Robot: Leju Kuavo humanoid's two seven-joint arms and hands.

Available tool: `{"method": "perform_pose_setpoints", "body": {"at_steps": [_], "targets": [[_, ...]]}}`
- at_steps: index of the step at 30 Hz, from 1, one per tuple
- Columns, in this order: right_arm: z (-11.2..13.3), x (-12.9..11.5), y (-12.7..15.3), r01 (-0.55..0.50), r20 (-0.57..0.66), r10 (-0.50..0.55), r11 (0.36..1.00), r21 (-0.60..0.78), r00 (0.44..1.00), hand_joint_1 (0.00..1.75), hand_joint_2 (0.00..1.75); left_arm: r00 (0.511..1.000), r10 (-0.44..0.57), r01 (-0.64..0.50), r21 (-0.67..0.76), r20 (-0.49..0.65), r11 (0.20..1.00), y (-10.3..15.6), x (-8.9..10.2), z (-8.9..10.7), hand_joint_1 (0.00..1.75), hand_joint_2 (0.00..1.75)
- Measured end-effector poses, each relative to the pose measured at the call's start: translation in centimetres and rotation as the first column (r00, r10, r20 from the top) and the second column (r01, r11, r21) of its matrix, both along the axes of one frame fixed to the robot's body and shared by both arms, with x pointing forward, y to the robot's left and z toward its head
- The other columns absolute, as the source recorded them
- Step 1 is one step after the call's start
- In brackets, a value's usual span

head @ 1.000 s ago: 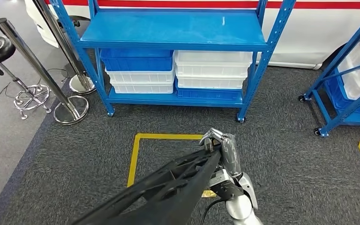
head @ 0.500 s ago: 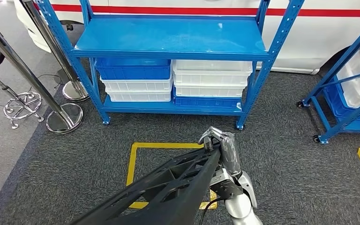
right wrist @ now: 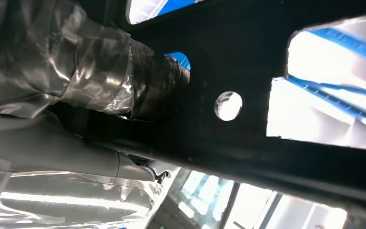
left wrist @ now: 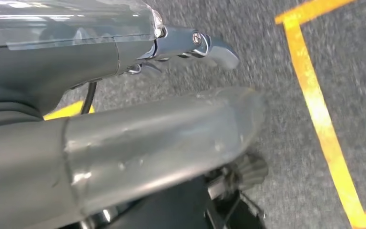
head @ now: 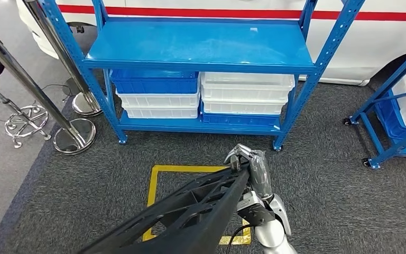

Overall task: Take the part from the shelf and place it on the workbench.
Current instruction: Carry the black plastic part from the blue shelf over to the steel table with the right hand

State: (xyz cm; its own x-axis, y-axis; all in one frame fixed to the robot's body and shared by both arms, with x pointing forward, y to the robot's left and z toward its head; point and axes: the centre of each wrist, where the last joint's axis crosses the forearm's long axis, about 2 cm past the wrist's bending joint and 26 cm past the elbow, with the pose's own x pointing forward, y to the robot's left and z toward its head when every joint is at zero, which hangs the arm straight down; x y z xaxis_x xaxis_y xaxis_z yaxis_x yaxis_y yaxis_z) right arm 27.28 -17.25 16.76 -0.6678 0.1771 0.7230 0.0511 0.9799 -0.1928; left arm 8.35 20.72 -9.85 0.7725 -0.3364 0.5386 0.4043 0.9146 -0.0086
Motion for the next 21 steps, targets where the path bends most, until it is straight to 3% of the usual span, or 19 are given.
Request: {"method": "perform_pose_setpoints", "body": {"at_steps": [21], "targets": [[0.18,0.06,0.10,-0.004,0.003,0.004,1.000,-0.003,1.000,1.75,0.00,1.000,0.022,-0.022,0.008,0.000,1.000,0.10,0.36,0.06,0.00,0.00]]}}
